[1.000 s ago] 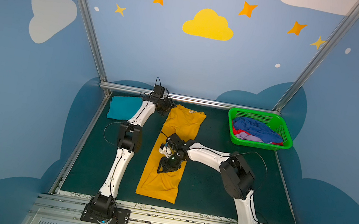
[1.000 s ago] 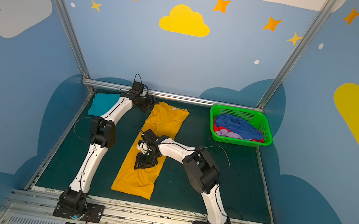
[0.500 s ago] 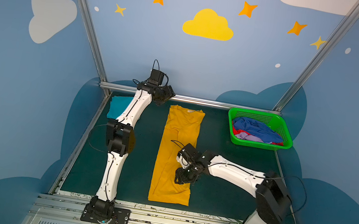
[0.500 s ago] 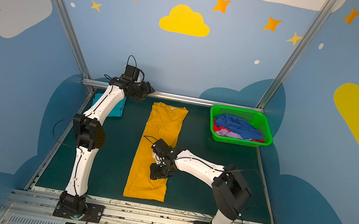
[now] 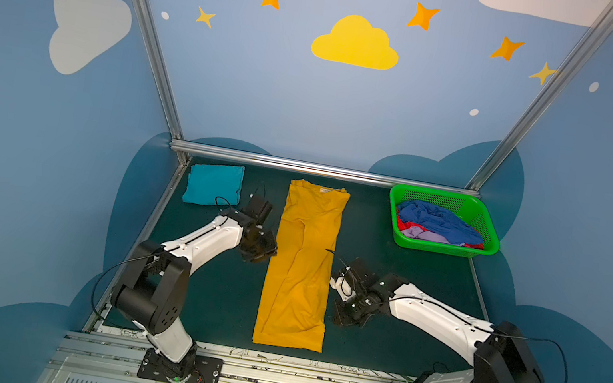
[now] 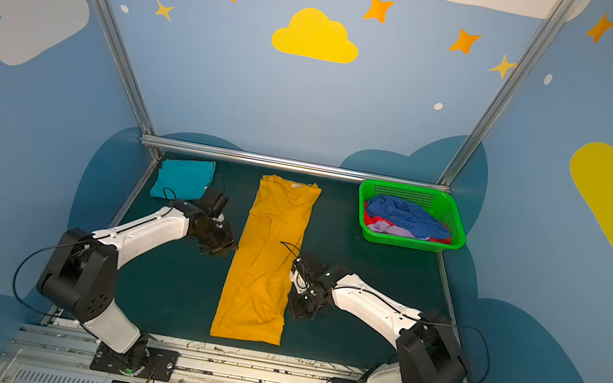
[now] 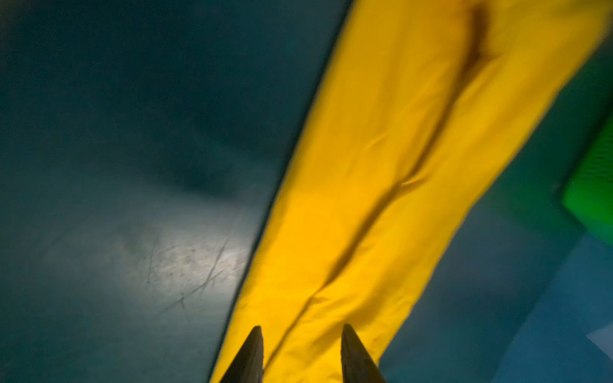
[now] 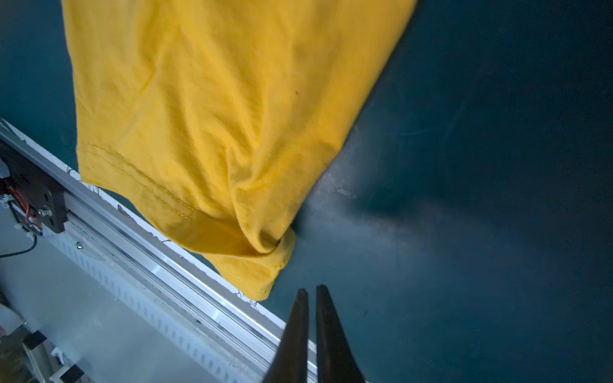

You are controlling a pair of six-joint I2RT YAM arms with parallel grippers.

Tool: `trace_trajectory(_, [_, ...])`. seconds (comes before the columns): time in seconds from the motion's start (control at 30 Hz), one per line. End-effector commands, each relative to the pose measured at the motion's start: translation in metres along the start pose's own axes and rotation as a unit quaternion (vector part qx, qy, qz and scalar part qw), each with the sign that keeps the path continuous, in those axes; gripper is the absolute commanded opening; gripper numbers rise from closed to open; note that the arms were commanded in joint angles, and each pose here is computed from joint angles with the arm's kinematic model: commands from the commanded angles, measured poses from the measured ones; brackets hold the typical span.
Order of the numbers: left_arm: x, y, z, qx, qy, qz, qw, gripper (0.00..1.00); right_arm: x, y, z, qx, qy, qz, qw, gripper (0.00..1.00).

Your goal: Fold and stack the t-shirts

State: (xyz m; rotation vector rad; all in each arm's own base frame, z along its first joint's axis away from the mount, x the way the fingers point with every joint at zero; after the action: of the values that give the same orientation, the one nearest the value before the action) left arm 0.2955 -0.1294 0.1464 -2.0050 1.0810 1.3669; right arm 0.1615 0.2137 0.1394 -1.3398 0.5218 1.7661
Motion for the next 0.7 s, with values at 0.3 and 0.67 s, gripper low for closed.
trace_trajectory(0.3, [0.053, 0.031, -0.057, 0.036, 0.036, 0.039, 0.998, 0.44, 0.031, -0.006, 0.01, -0.029, -0.062, 0.002, 0.998, 0.39])
trace_trajectory(0.67, [0.08, 0.029, -0.086, 0.037, 0.06, 0.049, 0.996, 0.39, 0.04, 0.014, 0.007, -0.007, -0.058, 0.029, 0.998, 0.23])
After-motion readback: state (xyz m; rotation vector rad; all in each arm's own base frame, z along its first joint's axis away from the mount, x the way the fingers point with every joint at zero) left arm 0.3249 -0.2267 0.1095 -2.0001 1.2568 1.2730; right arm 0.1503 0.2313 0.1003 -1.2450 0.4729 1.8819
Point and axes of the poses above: each gripper's point midway between its finger pads, its own x axis out along the fingers, its own z axis along the line the jaws close on, y = z × x, the point moved 9 cm from there along -x, back along the fingers, and after that the axes turned 9 degrees about -x, right-handed, at the moved point
